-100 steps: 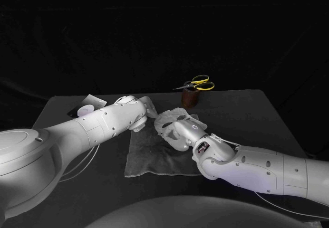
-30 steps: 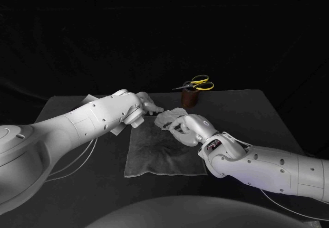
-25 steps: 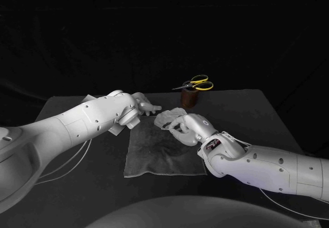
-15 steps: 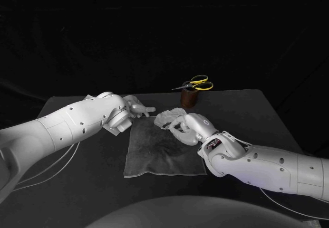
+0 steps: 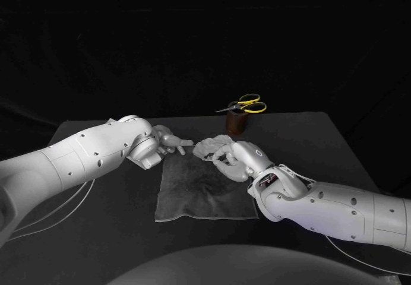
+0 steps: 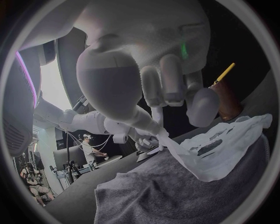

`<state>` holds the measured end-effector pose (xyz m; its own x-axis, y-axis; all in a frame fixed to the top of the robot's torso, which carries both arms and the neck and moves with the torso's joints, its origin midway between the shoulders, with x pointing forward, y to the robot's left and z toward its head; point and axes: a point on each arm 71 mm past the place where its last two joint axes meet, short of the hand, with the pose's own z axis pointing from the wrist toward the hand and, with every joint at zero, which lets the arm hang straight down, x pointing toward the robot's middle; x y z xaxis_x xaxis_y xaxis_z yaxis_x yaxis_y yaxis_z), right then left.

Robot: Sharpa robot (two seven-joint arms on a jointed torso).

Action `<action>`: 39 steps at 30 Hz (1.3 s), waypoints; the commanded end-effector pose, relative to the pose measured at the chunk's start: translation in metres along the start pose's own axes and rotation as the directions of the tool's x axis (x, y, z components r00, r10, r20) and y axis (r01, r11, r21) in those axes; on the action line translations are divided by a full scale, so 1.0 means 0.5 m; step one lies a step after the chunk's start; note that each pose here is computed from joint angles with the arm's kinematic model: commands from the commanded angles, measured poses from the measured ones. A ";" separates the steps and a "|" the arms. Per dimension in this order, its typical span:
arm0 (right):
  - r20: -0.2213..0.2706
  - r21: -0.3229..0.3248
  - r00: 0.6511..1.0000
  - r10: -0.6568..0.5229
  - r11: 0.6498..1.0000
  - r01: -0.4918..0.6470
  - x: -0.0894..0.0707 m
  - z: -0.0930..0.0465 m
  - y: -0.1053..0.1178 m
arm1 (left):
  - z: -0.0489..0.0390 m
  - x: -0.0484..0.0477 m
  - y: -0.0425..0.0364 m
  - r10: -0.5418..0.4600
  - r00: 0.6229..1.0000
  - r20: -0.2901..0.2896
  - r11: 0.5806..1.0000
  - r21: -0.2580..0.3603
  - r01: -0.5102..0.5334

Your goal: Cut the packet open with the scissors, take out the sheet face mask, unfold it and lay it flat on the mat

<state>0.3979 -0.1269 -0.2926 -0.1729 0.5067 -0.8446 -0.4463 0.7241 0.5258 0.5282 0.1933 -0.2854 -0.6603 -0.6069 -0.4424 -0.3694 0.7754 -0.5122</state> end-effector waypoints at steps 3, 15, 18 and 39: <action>0.016 -0.013 1.000 0.003 1.000 -0.003 -0.003 0.001 0.005 | 0.004 0.018 -0.009 -0.040 0.995 -0.092 0.999 -0.033 0.038; 0.015 -0.016 1.000 0.006 1.000 -0.006 -0.002 0.003 0.009 | 0.018 0.033 -0.043 -0.059 0.993 -0.104 0.998 -0.030 0.056; 0.015 -0.016 1.000 0.007 1.000 -0.007 -0.002 0.003 0.010 | 0.021 0.036 -0.049 -0.052 0.993 -0.104 0.998 -0.030 0.049; 0.027 -0.021 1.000 0.007 1.000 -0.007 -0.009 0.003 0.012 | 0.027 0.031 -0.044 -0.012 0.995 -0.104 0.998 -0.058 0.006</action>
<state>0.3977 -0.1245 -0.2875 -0.1651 0.5196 -0.8383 -0.4528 0.7152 0.5325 0.5356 0.1638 -0.2912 -0.7007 -0.6170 -0.3583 -0.4237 0.7639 -0.4868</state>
